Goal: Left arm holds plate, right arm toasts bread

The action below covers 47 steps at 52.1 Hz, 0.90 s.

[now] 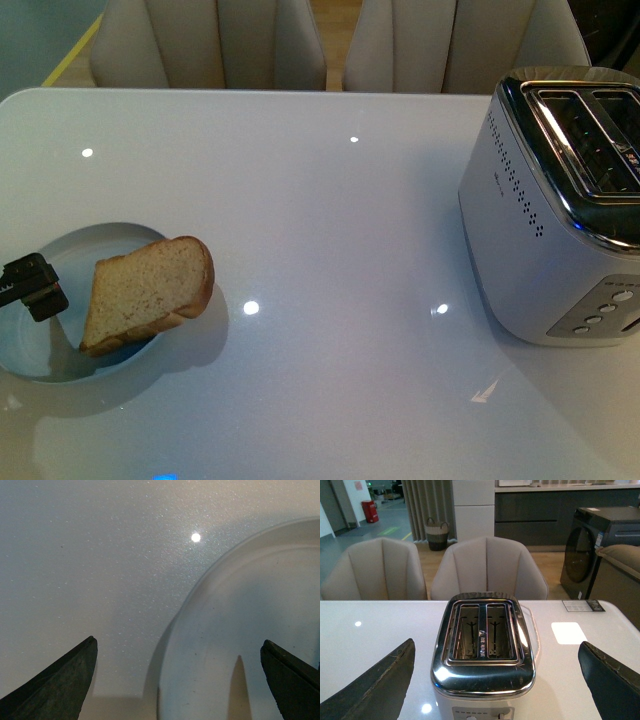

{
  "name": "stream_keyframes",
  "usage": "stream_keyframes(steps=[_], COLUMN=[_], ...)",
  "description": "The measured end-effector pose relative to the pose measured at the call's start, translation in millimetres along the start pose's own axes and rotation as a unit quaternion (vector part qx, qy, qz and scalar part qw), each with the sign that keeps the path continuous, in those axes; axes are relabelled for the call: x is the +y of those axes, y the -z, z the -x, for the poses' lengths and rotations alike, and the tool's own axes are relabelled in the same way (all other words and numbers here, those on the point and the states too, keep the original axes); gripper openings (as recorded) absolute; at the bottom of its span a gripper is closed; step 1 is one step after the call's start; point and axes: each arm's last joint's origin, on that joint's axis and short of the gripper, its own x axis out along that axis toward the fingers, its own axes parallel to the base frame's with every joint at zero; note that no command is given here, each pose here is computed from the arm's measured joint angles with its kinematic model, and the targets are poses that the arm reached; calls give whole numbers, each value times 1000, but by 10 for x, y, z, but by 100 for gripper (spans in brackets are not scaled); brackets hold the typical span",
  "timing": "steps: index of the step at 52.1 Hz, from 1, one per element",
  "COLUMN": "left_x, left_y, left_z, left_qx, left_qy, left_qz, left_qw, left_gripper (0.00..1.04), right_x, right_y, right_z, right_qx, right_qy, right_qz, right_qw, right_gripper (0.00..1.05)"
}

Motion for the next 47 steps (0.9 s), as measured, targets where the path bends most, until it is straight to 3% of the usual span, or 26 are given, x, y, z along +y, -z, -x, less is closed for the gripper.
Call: stream_keyframes(steps=[26,36,47], left_x=[-57,-38,-2], left_y=[145,168,192], left_z=[-60,-46,-29], left_qx=[24,28,31], left_qy=[39,45,44], left_qz=[-7,-3,6], left_qw=[999,999,999], left_gripper=[97,72,37], right_x=[0,0,0], right_y=[0,0,0], right_z=[0,0,0], right_qx=[0,0,0], right_qy=[0,0,0], right_qz=[0,0,0], right_qw=[1000,1000,1000], right_gripper=[96,96,96])
